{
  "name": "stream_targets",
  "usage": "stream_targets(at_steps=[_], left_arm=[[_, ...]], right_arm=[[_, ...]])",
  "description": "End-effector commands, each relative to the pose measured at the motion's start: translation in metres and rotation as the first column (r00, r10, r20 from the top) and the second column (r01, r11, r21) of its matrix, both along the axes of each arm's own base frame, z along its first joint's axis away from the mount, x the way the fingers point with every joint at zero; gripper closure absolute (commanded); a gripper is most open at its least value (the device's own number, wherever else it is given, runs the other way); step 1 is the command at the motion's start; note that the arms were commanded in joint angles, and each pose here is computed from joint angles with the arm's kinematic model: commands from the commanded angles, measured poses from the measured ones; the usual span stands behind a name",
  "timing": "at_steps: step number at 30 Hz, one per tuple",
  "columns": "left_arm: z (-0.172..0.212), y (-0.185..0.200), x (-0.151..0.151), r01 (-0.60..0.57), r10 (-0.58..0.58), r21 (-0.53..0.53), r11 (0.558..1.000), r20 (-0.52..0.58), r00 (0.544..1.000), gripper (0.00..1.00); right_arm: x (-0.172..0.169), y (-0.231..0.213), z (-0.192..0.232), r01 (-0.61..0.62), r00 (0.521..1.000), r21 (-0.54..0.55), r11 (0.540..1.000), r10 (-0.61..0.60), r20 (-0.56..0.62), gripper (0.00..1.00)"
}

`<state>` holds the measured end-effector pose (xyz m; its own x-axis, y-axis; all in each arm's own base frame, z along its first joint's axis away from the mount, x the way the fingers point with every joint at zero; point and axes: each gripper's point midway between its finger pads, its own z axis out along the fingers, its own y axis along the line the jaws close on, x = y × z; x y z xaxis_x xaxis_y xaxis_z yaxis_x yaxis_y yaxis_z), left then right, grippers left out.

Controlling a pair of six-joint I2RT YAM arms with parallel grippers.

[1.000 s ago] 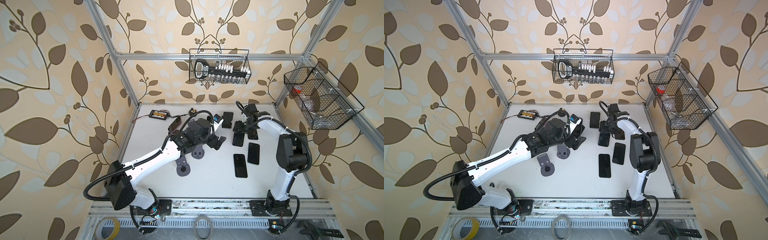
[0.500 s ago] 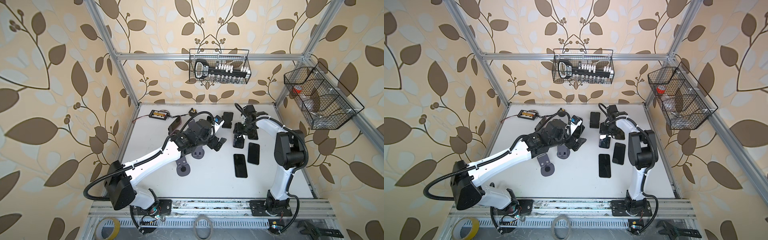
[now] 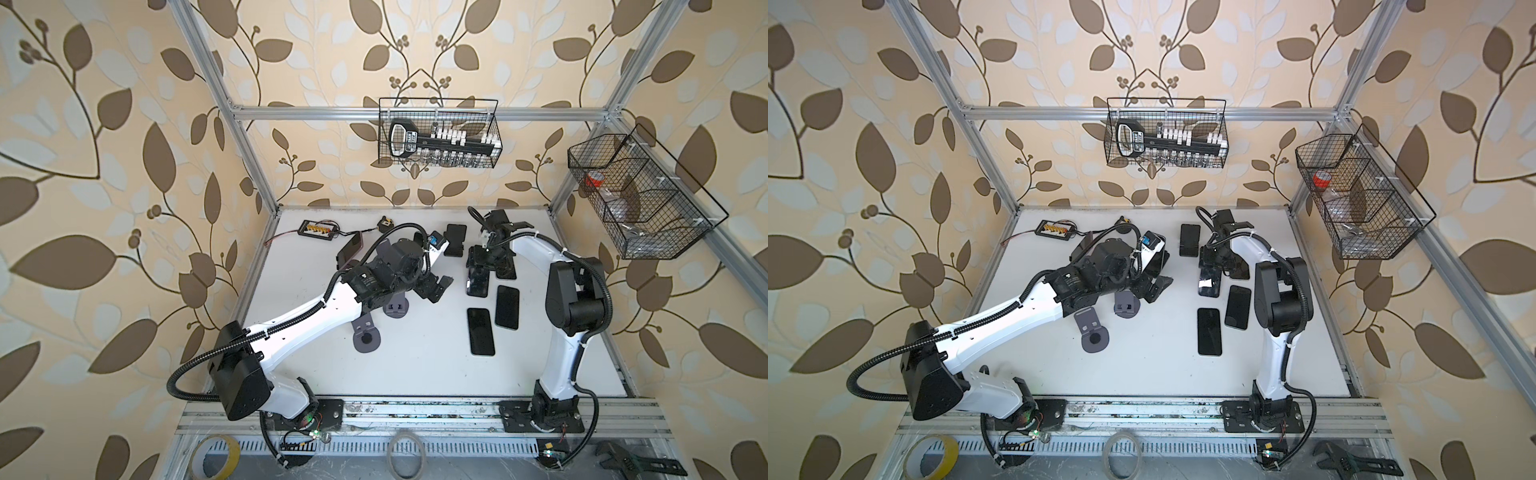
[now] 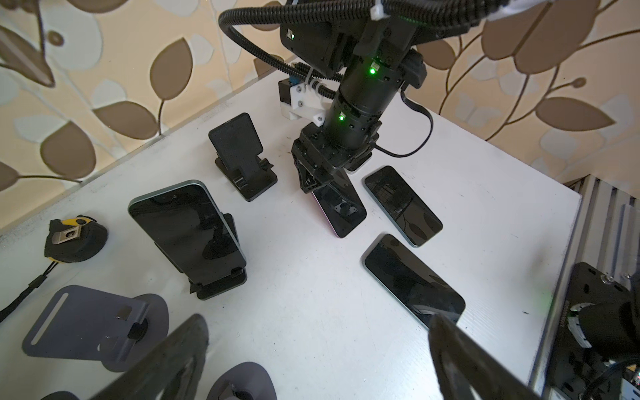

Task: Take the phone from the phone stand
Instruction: 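Lower the purple-framed phone down onto the table with the right gripper, then hold the purple-framed phone flat on the table with the right gripper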

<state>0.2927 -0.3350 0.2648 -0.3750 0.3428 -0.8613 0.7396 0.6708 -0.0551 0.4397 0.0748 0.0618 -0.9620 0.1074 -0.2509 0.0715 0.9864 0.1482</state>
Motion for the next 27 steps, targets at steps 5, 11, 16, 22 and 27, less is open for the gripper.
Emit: stream_targets(at_steps=[5, 11, 16, 22, 27], left_arm=[[0.024, -0.003, -0.001, 0.007, -0.005, -0.038, 0.999, 0.052, 0.999, 0.01], [0.022, -0.004, -0.001, 0.009, -0.008, -0.031, 0.999, 0.055, 0.998, 0.01], [0.022, -0.004, -0.001, 0.01, -0.008, -0.028, 1.0, 0.058, 0.998, 0.01], [0.022, -0.004, -0.001, 0.009, -0.008, -0.025, 1.0, 0.061, 0.998, 0.01], [0.02, -0.004, -0.001, 0.009, -0.008, -0.02, 1.0, 0.061, 0.998, 0.01]], right_arm=[[0.006, -0.003, -0.009, -0.008, 1.0, -0.01, 1.0, 0.008, -0.028, 0.65], [0.007, -0.004, -0.021, -0.005, 0.999, -0.011, 1.0, 0.005, -0.051, 0.65], [0.008, -0.006, -0.028, -0.002, 0.998, -0.008, 1.0, 0.001, -0.063, 0.65], [0.01, -0.007, -0.034, 0.003, 0.998, -0.004, 1.0, -0.003, -0.07, 0.65], [0.007, -0.007, -0.041, 0.003, 0.997, -0.008, 1.0, -0.004, -0.083, 0.66]])
